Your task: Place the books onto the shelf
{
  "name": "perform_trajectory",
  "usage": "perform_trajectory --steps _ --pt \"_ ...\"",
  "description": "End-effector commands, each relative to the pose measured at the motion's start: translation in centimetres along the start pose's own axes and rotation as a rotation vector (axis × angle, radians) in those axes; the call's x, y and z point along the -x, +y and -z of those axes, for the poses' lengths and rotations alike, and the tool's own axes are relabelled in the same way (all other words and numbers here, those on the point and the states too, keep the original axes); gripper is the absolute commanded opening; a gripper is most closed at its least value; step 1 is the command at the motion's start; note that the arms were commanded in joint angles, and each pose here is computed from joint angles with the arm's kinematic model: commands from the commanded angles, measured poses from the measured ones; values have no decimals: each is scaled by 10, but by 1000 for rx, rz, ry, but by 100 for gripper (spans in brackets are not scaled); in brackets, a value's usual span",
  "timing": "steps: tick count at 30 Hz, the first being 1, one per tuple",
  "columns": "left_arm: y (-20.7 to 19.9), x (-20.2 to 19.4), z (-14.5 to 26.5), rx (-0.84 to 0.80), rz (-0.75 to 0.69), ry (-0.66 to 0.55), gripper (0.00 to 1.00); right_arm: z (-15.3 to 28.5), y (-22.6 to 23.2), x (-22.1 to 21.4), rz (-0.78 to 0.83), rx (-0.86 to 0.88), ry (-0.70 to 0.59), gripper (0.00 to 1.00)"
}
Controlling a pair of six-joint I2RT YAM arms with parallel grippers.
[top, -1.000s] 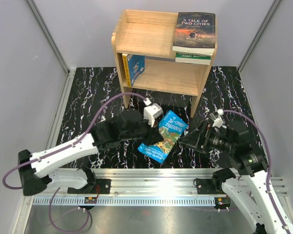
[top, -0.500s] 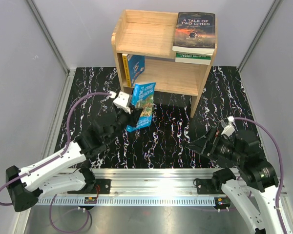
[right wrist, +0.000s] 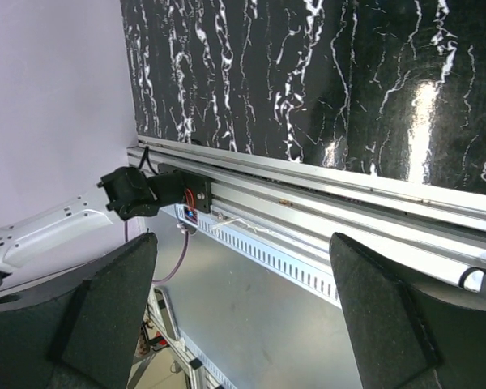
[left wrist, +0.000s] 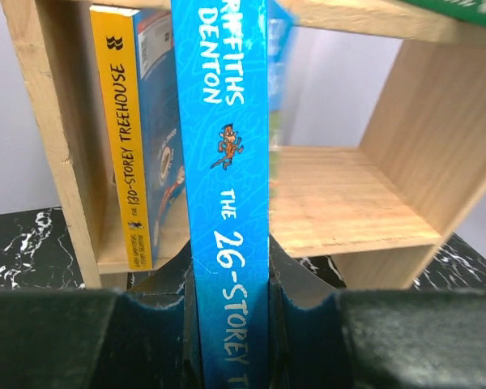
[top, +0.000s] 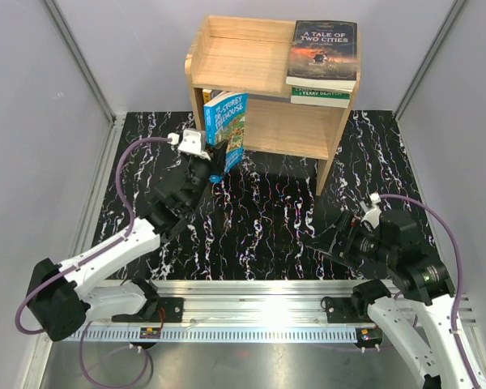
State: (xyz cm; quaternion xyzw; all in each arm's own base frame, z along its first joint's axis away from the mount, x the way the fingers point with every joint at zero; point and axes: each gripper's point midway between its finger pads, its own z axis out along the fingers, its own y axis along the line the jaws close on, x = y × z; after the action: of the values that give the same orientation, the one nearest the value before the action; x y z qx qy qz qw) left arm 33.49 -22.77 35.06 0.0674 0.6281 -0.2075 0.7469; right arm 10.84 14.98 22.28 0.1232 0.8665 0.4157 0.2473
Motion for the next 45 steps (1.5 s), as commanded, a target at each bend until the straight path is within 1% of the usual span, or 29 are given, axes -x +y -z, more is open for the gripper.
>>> perform_trajectory --steps 1,8,13,18,20,21,23,32,36,37,45 --pt "-2 79 -17 -8 83 -283 0 -1 -2 6 31 -32 -7 94" --pt "2 62 -35 -6 88 -290 0 -13 -8 13 46 -79 23 93" --pt "3 70 -40 -2 105 -342 0 -25 -11 16 31 -96 57 93" --pt "3 87 -47 10 64 -413 0 -30 -14 15 18 -107 78 93" --pt "5 84 -51 21 45 -419 0 -31 -18 11 2 -109 83 93" --pt "6 88 -51 30 48 -444 0 -31 -20 9 -6 -111 84 92" --pt "9 84 -55 44 21 -452 0 -31 -24 3 -23 -114 91 92" --pt "23 74 -68 52 8 -510 0 -31 -36 -3 -57 -149 93 91" --pt "29 83 -73 44 18 -563 0 -30 -39 -4 -72 -161 83 91" --pt "33 79 -76 49 11 -561 0 -31 -40 -4 -76 -161 79 91" --pt "44 70 -80 41 -7 -628 0 -45 -42 -2 -104 -151 96 91"
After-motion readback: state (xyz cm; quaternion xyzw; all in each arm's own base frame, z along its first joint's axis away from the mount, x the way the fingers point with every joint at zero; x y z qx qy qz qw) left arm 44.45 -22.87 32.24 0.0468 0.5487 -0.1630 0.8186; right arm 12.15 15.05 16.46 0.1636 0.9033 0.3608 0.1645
